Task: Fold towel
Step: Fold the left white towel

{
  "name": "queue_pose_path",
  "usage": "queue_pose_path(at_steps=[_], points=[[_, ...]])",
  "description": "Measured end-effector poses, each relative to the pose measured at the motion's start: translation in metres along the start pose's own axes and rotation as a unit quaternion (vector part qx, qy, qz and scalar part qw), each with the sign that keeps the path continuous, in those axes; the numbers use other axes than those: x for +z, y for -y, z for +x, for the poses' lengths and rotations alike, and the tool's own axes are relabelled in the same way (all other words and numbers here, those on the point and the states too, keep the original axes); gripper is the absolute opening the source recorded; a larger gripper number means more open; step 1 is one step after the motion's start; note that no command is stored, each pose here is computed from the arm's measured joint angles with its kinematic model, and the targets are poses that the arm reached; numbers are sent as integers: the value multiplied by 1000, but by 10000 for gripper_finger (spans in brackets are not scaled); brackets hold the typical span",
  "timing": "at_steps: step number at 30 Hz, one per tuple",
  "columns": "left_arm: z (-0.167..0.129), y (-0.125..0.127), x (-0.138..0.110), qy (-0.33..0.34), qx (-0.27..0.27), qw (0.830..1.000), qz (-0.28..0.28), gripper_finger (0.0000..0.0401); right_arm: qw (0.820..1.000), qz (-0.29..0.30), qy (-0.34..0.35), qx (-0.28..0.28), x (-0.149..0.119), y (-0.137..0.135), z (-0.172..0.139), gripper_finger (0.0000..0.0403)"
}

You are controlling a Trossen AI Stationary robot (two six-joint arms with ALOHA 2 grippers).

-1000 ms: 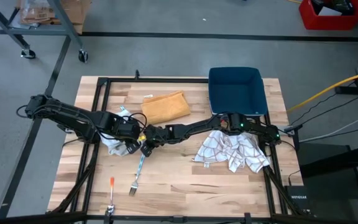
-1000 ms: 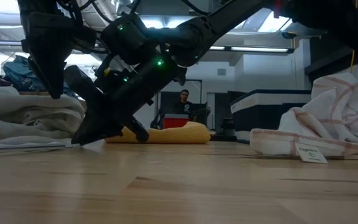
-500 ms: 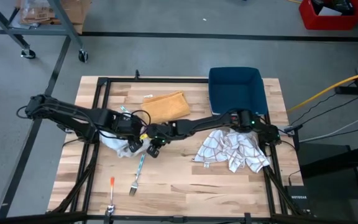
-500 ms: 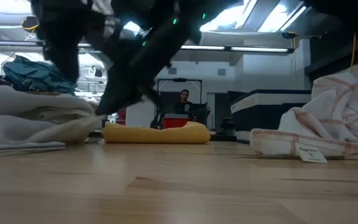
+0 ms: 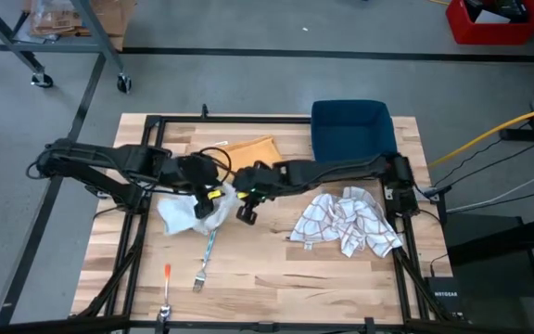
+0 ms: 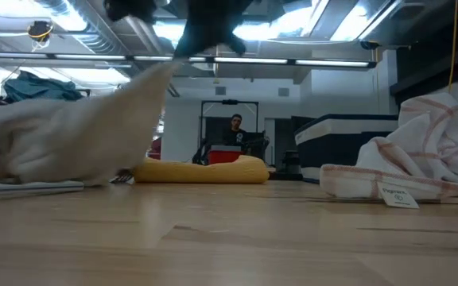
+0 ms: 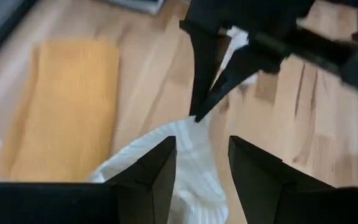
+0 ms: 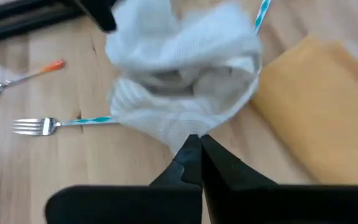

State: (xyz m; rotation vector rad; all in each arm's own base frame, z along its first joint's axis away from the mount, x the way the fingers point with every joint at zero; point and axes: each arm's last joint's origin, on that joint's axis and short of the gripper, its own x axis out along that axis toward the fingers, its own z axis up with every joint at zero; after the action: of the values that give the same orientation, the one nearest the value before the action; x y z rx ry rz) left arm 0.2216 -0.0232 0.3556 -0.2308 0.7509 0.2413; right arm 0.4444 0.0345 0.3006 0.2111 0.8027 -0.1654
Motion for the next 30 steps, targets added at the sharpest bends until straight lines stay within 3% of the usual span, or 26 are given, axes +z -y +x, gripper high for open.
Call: queue_pose_path(at_steps=[6, 12, 15, 23, 30], points=[[-12, 1, 15, 50, 15, 996, 71, 139, 1000, -5, 18, 3, 8, 4, -51, 1], [-2, 3, 22, 92, 19, 986, 135, 139, 1000, -8, -3, 2, 4, 8, -72, 1], [8, 1, 24, 79, 32, 984, 159, 139, 1000, -9, -10, 4, 3, 8, -74, 1], [45, -6, 28, 35, 59, 985, 160, 139, 1000, -8, -8, 22, 4, 7, -76, 1], [72, 1, 24, -13, 22, 975, 221, 139, 1000, -8, -9, 22, 4, 7, -76, 1]])
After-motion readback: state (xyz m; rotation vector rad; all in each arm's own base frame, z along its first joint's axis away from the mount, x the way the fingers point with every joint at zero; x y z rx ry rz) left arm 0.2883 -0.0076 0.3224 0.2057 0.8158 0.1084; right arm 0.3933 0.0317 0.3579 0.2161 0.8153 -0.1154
